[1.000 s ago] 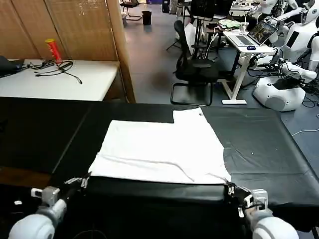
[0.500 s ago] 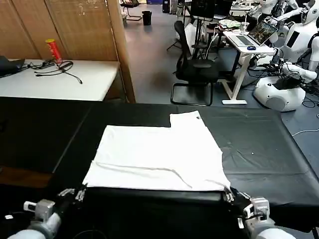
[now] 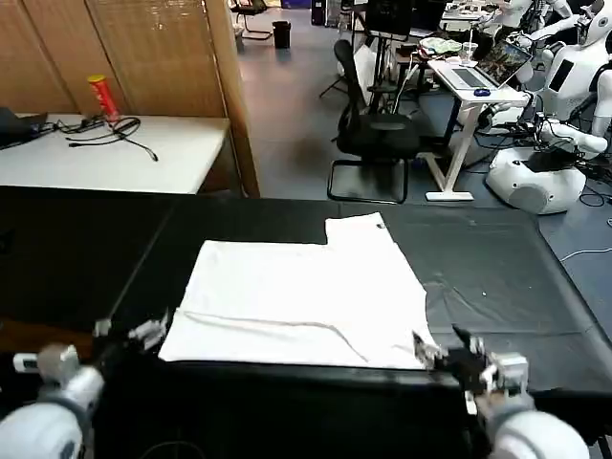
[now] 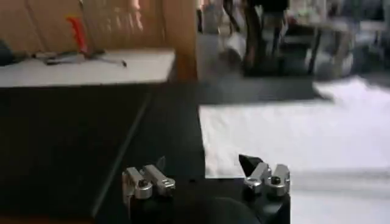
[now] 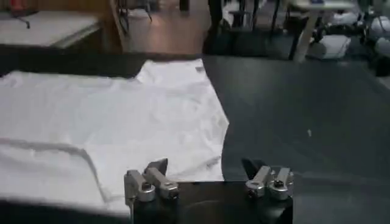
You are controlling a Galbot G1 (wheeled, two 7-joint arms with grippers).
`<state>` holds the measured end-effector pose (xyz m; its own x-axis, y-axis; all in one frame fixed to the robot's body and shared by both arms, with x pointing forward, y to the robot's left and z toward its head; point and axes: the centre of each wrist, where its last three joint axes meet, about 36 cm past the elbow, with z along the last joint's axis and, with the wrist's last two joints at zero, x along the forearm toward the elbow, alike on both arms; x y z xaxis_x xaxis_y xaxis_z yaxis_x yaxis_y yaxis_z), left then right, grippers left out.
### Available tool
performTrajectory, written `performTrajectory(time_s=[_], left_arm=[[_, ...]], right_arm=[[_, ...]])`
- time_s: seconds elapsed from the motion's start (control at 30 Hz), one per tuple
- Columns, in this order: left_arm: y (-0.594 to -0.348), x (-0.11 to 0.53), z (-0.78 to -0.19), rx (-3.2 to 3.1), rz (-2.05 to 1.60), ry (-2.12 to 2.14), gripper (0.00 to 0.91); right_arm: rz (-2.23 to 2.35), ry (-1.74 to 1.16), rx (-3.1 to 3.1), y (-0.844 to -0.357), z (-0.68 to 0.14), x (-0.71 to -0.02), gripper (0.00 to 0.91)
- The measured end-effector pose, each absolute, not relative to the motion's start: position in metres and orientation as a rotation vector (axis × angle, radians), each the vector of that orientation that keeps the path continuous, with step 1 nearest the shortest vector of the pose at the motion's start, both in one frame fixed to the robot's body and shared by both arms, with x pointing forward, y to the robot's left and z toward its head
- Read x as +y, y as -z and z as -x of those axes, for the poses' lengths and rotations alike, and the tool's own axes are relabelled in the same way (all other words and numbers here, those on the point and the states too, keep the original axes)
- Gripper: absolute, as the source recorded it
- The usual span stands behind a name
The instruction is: Fold and organize the clothes.
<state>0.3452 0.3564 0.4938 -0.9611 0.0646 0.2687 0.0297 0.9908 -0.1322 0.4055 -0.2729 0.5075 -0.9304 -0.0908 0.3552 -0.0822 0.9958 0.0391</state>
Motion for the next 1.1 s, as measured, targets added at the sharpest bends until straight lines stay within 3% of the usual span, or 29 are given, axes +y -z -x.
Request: performTrajectory(time_s=[0.33,0.63,1.1], left_arm=[[-0.491,0.360,-0.456,-2.797,0.157,-0.228,0.878],[-0.465,0.355,-0.545,-2.655,0.179,-0.163,0.878],[-0.434,0.355,-0.605,-2.538,0.160,-0.112,0.878]], right_arm=[[-0.063,0.032,-2.700,-0.492,-0.528,-0.268,0.878],[-0.044,0.064,-2.652,-0.480,-0.601,-0.271,0.878],[-0.007,0.106,-2.569,-0.453,-0.640,-0.264,0.878]])
